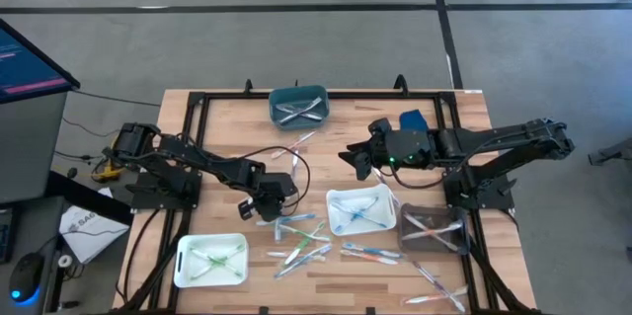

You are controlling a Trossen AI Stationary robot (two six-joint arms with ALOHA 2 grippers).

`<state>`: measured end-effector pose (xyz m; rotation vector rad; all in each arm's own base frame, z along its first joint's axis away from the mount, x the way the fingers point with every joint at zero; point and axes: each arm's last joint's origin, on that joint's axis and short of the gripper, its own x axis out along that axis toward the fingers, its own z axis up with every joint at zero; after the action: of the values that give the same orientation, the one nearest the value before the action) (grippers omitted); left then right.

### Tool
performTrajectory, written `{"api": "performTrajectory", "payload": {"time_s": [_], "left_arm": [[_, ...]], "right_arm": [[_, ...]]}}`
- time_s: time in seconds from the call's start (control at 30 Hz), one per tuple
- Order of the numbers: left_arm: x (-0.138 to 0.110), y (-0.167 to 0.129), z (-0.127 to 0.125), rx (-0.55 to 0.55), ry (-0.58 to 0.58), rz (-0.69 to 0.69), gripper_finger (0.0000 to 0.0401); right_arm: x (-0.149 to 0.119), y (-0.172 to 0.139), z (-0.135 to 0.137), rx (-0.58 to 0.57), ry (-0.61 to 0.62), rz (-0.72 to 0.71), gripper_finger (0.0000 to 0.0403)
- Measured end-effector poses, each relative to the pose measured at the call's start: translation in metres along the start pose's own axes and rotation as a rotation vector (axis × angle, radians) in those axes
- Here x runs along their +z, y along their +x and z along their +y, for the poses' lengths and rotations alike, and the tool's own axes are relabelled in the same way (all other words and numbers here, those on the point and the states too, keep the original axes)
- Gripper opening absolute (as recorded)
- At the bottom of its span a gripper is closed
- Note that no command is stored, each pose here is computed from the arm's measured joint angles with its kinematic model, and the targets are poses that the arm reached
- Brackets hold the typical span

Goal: Pick & Place Toothbrushes
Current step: Put the blue toothbrush into the top white bin

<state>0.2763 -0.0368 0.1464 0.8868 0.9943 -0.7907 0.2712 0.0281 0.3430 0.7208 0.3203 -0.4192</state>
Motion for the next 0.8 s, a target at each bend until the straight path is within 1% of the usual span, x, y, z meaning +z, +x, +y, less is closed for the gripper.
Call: {"api": "performTrajectory", "payload": {"time_s": [0.23,0.4,0.63,0.73,0.8], "left_arm": [[0.0,0.002,0.0,-0.005,-0.001,0.003,0.0062],[-0.001,0.013,0.0,-0.034,-0.008,0.021,0.0061],[-0.002,0.016,-0.001,-0.032,-0.029,0.049,0.0059],[-0.003,0.016,-0.001,-0.027,-0.029,0.065,0.0049],[-0.003,0.016,-0.001,-0.023,-0.031,0.074,0.0033]], "right_arm": [[0.0,0.0,0.0,0.0,0.001,0.0,0.0221],[0.0,0.0,0.0,0.0,0.002,0.0,0.0221],[0.0,0.0,0.0,0.0,0.027,0.0,0.0221],[0.0,0.0,0.0,0.0,0.027,0.0,0.0221],[0.0,0.0,0.0,0.0,0.027,0.0,0.0221]]}}
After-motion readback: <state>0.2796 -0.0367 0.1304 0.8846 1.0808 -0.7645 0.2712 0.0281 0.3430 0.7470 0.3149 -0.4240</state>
